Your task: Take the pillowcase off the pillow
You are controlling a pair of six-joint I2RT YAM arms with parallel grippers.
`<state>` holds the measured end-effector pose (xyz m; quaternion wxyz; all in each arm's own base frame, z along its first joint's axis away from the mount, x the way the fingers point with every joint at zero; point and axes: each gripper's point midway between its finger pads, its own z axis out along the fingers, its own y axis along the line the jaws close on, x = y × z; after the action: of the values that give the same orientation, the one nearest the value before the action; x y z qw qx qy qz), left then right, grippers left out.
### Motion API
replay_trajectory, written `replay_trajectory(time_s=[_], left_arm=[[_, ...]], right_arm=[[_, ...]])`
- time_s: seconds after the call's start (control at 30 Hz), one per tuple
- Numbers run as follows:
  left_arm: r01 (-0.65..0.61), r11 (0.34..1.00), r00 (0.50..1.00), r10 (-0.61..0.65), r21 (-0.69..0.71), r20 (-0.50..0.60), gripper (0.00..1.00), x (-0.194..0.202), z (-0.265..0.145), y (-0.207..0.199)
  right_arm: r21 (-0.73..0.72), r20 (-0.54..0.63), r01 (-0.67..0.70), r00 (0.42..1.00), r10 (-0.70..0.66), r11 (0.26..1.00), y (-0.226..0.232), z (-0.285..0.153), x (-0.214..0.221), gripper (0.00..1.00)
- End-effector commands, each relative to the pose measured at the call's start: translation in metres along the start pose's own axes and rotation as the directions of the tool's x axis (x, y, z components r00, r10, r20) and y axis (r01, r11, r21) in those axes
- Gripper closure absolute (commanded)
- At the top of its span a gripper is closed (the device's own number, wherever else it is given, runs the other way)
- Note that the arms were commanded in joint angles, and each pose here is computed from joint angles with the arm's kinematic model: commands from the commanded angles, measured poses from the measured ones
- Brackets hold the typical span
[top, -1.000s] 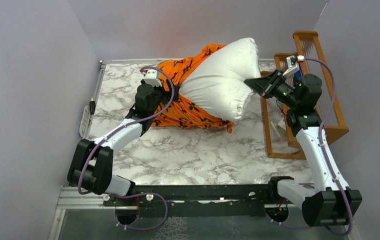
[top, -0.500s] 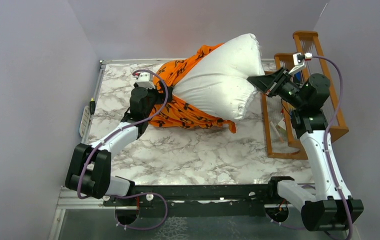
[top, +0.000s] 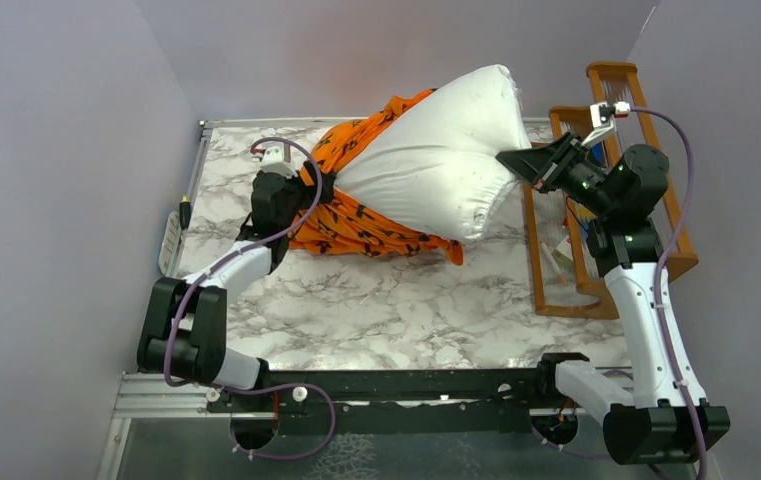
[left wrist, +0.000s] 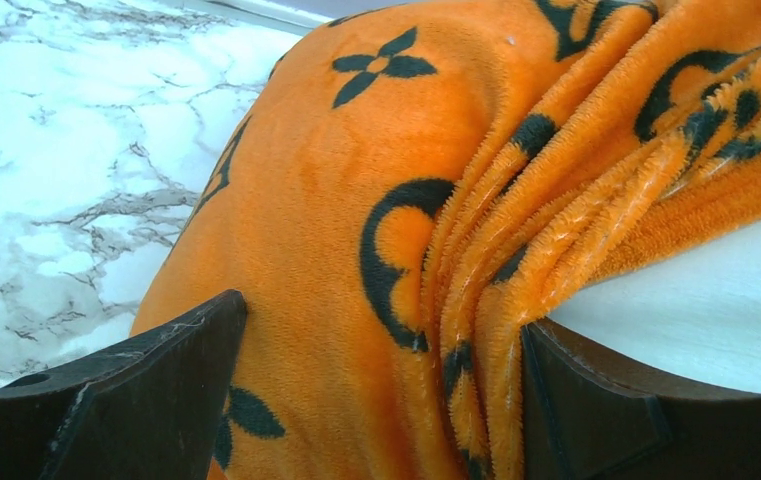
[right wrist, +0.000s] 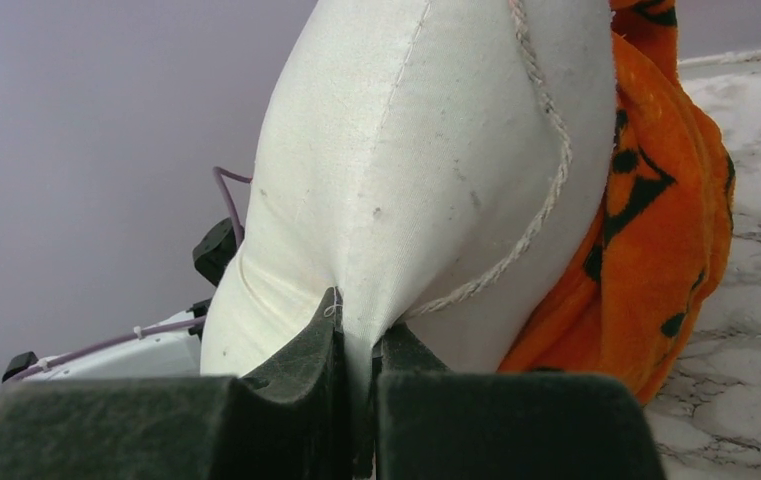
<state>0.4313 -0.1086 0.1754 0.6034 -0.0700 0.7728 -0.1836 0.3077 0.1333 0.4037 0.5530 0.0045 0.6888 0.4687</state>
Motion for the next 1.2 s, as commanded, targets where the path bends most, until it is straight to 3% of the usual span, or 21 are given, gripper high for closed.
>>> replay_trajectory(time_s=[0.0,0.23,0.37,0.5,0.63,0.73,0.97,1.17], left_arm=[[-0.133,0.87,0.962,-0.002,-0.475,-0.273,0.13,0.081,-0.04,0.143],[0.001,0.936,0.983,-0.065,-0.352,-0.173,0.13,0.052,-0.035,0.105],[0.066,0.984,0.992,-0.083,-0.166,-0.096,0.18,0.017,-0.032,0.05],[-0.021,0.997,0.998,0.025,0.068,-0.056,0.16,-0.023,-0.036,-0.025],[-0.108,0.971,0.991,0.123,0.214,-0.059,0.13,-0.046,-0.044,-0.072],[-0.137,0.947,0.988,0.152,0.29,-0.028,0.03,-0.065,-0.057,-0.093],[-0.247,0.896,0.968,0.207,0.37,0.144,0.01,-0.125,-0.108,-0.123],[-0.332,0.727,0.943,0.24,0.601,0.23,0.01,-0.124,-0.155,-0.171]], right_arm=[[-0.091,0.436,0.374,0.848,-0.301,0.923,0.113,-0.053,-0.109,0.99],[-0.116,0.347,0.333,0.896,-0.276,0.936,0.089,-0.033,-0.094,0.99],[-0.147,0.298,0.27,0.929,-0.218,0.951,0.071,-0.022,-0.078,0.99],[-0.186,0.27,0.224,0.948,-0.169,0.957,0.056,-0.012,-0.064,0.99],[-0.179,0.214,0.181,0.967,-0.141,0.967,0.039,0.005,-0.049,0.99],[-0.174,0.134,0.165,0.981,-0.142,0.971,0.032,0.032,-0.033,0.99],[-0.118,0.06,0.127,0.991,-0.121,0.985,0.026,0.072,-0.011,0.99],[-0.03,0.046,0.087,0.995,-0.086,0.996,0.029,0.109,-0.003,0.99]])
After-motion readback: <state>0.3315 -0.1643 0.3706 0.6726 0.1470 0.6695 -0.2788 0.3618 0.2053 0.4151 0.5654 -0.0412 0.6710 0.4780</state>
